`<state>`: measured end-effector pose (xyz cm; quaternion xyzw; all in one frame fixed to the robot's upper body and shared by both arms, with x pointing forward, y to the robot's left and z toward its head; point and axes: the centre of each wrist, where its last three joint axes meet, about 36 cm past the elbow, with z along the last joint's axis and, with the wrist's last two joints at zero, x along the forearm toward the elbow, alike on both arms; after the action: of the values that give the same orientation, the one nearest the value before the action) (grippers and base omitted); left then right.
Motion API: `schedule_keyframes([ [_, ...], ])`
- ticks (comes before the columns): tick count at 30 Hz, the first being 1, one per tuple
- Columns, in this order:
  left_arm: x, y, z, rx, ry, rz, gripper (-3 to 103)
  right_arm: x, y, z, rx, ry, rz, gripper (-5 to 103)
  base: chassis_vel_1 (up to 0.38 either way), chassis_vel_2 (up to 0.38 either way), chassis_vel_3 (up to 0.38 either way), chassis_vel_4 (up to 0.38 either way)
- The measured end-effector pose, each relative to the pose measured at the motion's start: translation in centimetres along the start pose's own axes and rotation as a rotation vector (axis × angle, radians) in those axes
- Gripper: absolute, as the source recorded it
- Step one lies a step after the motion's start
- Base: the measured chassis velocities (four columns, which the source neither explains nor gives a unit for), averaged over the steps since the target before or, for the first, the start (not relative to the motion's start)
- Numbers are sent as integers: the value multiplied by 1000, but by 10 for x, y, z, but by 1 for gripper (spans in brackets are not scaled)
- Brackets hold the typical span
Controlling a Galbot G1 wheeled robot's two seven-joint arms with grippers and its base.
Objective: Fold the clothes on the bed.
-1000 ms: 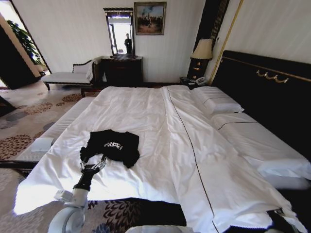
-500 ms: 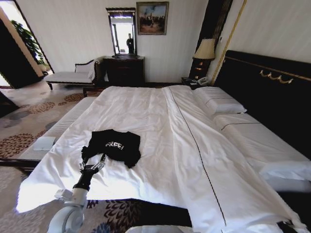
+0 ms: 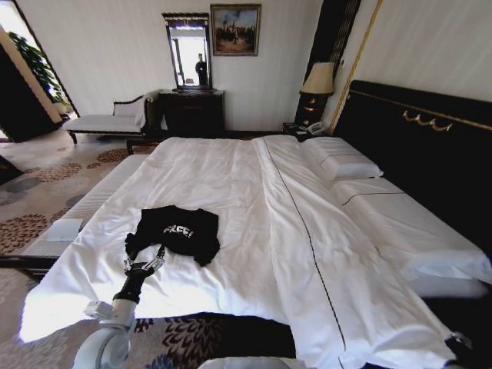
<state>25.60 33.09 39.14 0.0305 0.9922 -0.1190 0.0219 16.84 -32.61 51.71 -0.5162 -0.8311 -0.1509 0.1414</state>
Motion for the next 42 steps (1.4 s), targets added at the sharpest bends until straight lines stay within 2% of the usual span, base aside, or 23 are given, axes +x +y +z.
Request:
schedule_keyframes([
  [2,1,-2,-1,2,-3,0,100,3,4,1,-1,32,-23,65,0,0,0,0],
  [4,1,-2,-2,1,-4,-1,100,5,6,3,0,46,-40,65,0,0,0,0],
  [5,2,-1,-2,-3,-4,-4,100,7,11,7,-6,67,-70,77,0,0,0,0],
  [6,3,0,-3,-6,-4,-7,100,8,14,9,-12,78,-88,82,0,0,0,0],
  [7,3,0,-3,-6,-4,-7,100,8,14,9,-12,78,-88,82,0,0,0,0],
  [11,10,1,-6,-27,2,-19,100,-12,23,43,-27,180,-136,96,0,0,0,0],
  [14,12,0,-7,-34,3,-20,100,-19,25,55,-29,201,-152,99,0,0,0,0],
  [16,16,-4,-12,-42,6,-24,100,-29,31,73,-48,191,-238,100,0,0,0,0],
  [17,16,-4,-12,-42,6,-24,100,-29,31,73,-48,191,-238,100,0,0,0,0],
  [19,19,-7,-17,-39,10,-33,100,-35,33,79,-92,127,-364,100,0,0,0,0],
  [22,24,-14,-23,-31,22,-40,100,-49,30,85,-111,-59,-570,100,0,0,0,0],
  [23,25,-16,-25,-27,24,-39,100,-52,29,86,-105,-98,-616,100,0,0,0,0],
  [24,25,-16,-25,-27,24,-39,100,-52,29,86,-105,-98,-616,100,0,0,0,0],
  [25,27,-23,-31,-18,28,-29,100,-58,28,88,-83,-178,-722,100,0,0,0,0],
  [27,27,-36,-44,-3,26,5,100,-64,29,89,-70,-257,-862,100,0,0,0,0],
  [28,27,-36,-44,-3,26,5,100,-64,29,89,-70,-257,-862,100,0,0,0,0],
  [30,27,-52,-58,9,17,57,100,-68,32,88,-60,-325,-1016,100,0,0,0,0],
  [32,27,-55,-61,9,13,70,100,-69,34,87,-56,-341,-1053,100,0,0,0,0],
  [35,28,-72,-67,-11,-20,156,100,-73,43,84,10,-438,-1247,100,0,0,0,0],
  [37,29,-73,-67,-15,-24,163,100,-73,44,83,22,-448,-1261,100,0,0,0,0],
  [40,32,-78,-62,-56,-46,181,100,-70,52,78,109,-484,-1321,100,0,0,0,0],
  [42,33,-78,-62,-64,-46,173,100,-65,56,73,132,-466,-1335,100,0,0,0,0],
])
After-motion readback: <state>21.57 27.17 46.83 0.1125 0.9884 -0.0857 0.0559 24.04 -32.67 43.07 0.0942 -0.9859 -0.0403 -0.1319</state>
